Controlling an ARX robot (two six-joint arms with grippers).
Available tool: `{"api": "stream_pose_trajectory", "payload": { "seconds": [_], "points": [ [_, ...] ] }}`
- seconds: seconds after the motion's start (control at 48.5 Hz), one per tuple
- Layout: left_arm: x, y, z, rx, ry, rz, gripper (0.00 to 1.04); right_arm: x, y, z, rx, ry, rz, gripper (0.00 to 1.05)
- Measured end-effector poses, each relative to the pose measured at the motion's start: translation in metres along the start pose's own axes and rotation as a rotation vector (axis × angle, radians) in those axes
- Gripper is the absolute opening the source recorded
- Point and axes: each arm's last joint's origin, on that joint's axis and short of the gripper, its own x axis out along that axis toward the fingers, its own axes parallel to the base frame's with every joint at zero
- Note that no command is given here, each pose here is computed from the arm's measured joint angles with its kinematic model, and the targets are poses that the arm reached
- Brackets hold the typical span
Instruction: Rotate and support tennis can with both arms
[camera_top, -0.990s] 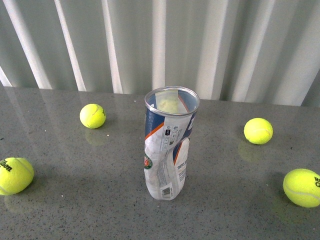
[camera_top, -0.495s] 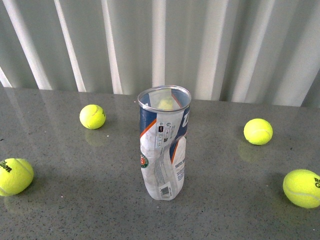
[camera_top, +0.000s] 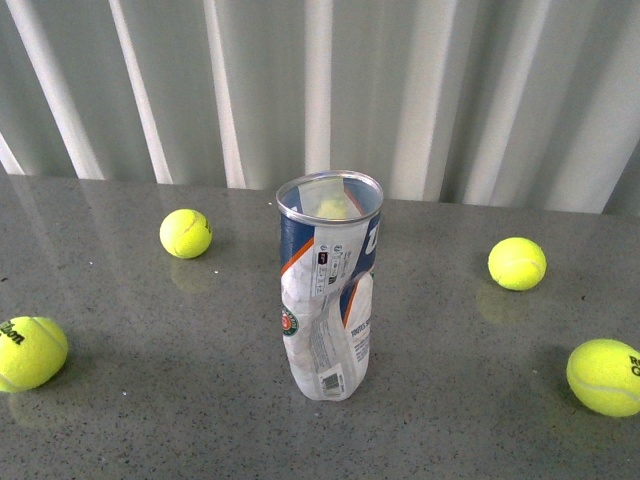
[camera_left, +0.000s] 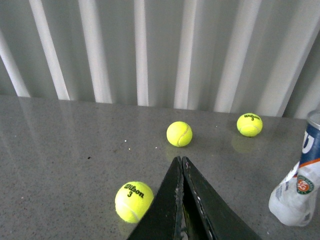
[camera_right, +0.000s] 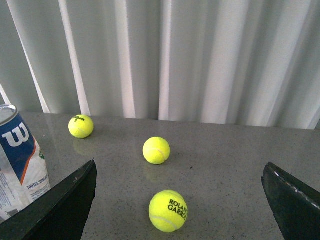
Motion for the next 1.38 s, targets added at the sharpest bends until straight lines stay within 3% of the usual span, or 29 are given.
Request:
{"api": "stream_pose_trajectory", "payload": {
  "seconds": [0.66,0.825,0.969,1.196,1.258,1.381],
  "points": [
    [-0.017,0.0,-0.002,-0.001,-0.013,0.001,0.04,0.0,0.0,0.0,0.0,0.0,0.0,0.98],
    [-0.017,0.0,-0.002,-0.001,-0.012,0.001,0.3,0.0,0.0,0.0,0.0,0.0,0.0,0.98],
    [-0.017,0.0,-0.002,-0.001,-0.013,0.001,0.6,0.0,0.0,0.0,0.0,0.0,0.0,0.98],
    [-0.017,0.0,-0.002,-0.001,-0.013,0.001,0.94,0.0,0.0,0.0,0.0,0.0,0.0,0.98],
    [-0.017,0.0,-0.002,0.0,-0.013,0.001,1.0,0.0,0.0,0.0,0.0,0.0,0.0,0.98],
    [-0.017,0.0,-0.002,-0.001,-0.013,0.001,0.98,0.0,0.0,0.0,0.0,0.0,0.0,0.98]
  ]
}}
